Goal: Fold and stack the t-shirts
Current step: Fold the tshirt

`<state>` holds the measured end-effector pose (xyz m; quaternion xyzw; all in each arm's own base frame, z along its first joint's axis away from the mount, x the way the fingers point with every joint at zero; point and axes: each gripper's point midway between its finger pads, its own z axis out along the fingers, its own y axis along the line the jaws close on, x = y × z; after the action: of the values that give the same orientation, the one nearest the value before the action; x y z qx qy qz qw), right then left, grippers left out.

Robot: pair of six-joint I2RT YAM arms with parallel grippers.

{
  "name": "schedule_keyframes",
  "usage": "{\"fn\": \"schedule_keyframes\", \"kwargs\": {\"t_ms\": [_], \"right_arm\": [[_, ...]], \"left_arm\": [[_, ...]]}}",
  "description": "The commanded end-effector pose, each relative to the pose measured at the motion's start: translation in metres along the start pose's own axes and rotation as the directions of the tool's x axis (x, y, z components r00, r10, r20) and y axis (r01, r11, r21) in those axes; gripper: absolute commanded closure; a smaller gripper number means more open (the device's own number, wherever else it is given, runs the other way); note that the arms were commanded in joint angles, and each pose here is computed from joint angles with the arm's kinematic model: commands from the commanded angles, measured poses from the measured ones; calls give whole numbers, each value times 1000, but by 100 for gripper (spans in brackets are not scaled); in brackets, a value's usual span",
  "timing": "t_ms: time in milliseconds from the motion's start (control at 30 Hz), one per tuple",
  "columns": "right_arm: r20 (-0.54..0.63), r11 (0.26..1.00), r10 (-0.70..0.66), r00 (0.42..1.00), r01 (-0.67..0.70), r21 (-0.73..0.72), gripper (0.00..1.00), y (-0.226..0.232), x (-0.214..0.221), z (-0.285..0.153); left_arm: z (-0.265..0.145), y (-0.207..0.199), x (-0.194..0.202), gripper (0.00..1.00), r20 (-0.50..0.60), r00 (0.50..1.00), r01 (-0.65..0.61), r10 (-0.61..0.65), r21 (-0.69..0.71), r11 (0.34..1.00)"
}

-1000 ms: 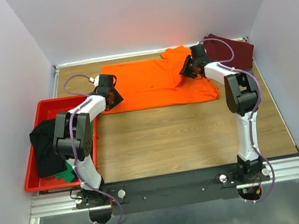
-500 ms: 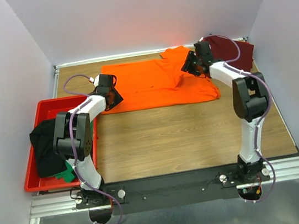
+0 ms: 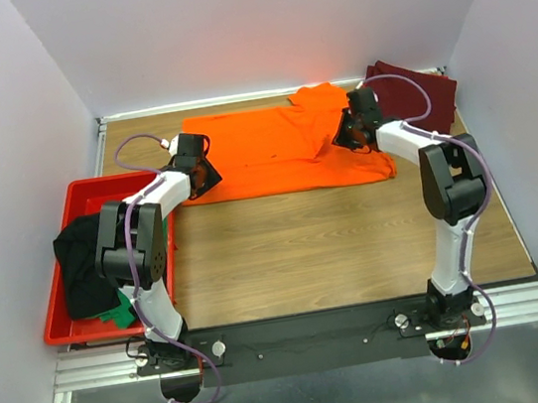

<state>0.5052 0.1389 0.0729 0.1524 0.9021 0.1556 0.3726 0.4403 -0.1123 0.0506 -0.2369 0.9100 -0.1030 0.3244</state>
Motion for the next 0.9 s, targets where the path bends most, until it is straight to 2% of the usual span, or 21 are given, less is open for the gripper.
{"fn": "schedule_keyframes", "kwargs": {"t_ms": [0,300,500,767,867], "right_arm": [[-33,998,-52,998,51,-43,76,19,12,18],[-90,994,-35,995,26,-106,76,37,22,57],[-93,993,-40,995,29,-113,70,40,22,65],[40,995,-77,996,80,-65,58,41,-19,21],[96,996,-84,992,83,14,58,26,-31,-7]], "left_arm": [[-5,-10,-7,56,15,1000,-4,4,32,999],[-4,-9,-6,56,11,1000,-5,4,29,1000],[-3,-8,-3,56,4,1000,-5,5,28,1000],[-8,-16,-11,55,20,1000,-7,6,56,998],[-11,-17,-13,55,25,1000,-7,6,58,998]]}}
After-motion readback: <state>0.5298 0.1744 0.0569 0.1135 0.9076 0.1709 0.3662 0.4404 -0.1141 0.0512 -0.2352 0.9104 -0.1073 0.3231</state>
